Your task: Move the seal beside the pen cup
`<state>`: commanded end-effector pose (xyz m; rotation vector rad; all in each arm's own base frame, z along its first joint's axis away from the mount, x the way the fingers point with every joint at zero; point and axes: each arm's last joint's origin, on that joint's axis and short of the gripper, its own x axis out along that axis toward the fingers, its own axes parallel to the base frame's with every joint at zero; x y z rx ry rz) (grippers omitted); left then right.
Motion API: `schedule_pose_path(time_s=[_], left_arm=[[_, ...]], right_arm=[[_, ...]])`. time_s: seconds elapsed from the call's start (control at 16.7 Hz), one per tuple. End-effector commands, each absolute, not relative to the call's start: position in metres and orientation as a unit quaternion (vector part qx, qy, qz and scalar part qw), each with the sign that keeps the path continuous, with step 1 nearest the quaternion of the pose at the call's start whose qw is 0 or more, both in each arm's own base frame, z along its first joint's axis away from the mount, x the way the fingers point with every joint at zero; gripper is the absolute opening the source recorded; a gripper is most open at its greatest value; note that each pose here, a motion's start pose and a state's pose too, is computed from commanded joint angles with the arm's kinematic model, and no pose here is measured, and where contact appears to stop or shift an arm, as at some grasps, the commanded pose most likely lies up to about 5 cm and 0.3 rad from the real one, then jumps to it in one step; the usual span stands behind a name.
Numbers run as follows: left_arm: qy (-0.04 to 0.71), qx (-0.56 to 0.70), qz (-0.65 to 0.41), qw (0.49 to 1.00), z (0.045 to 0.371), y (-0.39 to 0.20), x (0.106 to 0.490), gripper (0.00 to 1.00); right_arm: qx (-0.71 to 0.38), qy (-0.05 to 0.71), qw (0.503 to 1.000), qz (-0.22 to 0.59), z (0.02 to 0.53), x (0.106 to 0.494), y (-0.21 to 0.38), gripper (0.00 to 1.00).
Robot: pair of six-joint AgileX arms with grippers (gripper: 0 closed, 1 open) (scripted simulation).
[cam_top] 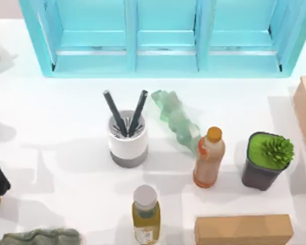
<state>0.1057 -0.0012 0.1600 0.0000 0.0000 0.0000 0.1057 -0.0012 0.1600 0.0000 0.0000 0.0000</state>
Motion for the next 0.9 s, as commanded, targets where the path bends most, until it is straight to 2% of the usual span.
schedule_pose_path(time_s=[0.24, 0.42, 0.66, 0.9], left_arm=[[0.013, 0.002, 0.003, 1.0, 0.165, -0.001, 0.106, 1.0], [0.063, 0.01, 0.01, 0.998, 0.189, 0.001, 0.108, 1.0], [0.178, 0.022, 0.019, 0.984, 0.242, 0.006, 0.128, 1.0], [0.337, 0.03, 0.022, 0.941, 0.29, 0.016, 0.188, 1.0]], right_arm=[[0.0, 0.0, 1.0, 0.0, 0.16, 0.106, -0.001, 1.0], [0.0, 0.0, 1.0, 0.0, 0.16, 0.106, -0.001, 1.0], [0.0, 0.0, 1.0, 0.0, 0.16, 0.106, -0.001, 1.0], [0.0, 0.0, 1.0, 0.0, 0.16, 0.106, -0.001, 1.0]])
